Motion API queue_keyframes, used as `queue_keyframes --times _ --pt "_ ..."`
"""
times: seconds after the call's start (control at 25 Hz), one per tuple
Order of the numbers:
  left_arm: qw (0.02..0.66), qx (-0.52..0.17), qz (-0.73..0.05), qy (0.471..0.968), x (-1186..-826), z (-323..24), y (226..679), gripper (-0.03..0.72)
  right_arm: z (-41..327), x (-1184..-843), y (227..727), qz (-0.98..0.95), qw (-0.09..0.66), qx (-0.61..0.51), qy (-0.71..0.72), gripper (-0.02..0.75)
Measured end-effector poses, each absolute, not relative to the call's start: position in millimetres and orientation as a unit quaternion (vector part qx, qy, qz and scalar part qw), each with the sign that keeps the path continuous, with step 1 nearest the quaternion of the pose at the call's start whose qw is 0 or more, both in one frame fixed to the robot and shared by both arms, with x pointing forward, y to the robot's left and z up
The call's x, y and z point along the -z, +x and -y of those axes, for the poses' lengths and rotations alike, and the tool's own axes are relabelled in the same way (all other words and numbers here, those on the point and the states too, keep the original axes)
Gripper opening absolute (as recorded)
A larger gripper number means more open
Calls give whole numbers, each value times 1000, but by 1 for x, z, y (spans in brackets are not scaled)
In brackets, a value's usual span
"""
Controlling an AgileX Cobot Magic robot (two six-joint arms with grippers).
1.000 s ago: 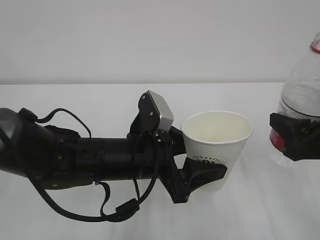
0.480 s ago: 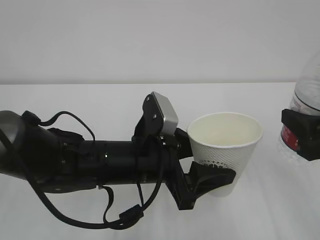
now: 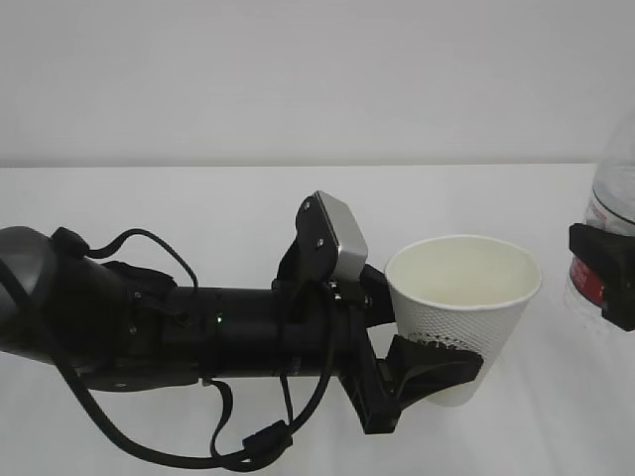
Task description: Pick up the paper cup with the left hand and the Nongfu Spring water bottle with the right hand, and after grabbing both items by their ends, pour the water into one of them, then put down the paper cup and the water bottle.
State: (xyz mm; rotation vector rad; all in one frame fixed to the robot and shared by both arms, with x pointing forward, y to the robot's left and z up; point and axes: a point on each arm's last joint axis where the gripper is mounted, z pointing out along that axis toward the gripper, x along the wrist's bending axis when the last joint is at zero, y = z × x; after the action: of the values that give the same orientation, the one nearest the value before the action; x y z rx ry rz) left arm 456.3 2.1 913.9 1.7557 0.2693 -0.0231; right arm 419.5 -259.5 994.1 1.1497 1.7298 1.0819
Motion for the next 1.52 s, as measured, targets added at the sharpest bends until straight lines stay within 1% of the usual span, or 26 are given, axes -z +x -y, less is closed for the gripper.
queue_keyframes --times 0.64,0.92,1.28,1.52 --pt "631 10 -118 767 -914 -2 456 519 260 -994 419 -682 391 -424 450 495" --pt "619 6 -123 776 -911 -3 457 519 260 -994 419 -682 391 -424 450 495" --pt "616 5 -123 778 -910 -3 457 519 260 -994 419 -714 422 -393 397 495" --pt "613 13 -112 782 -910 4 448 519 260 -994 419 -729 437 -376 368 495"
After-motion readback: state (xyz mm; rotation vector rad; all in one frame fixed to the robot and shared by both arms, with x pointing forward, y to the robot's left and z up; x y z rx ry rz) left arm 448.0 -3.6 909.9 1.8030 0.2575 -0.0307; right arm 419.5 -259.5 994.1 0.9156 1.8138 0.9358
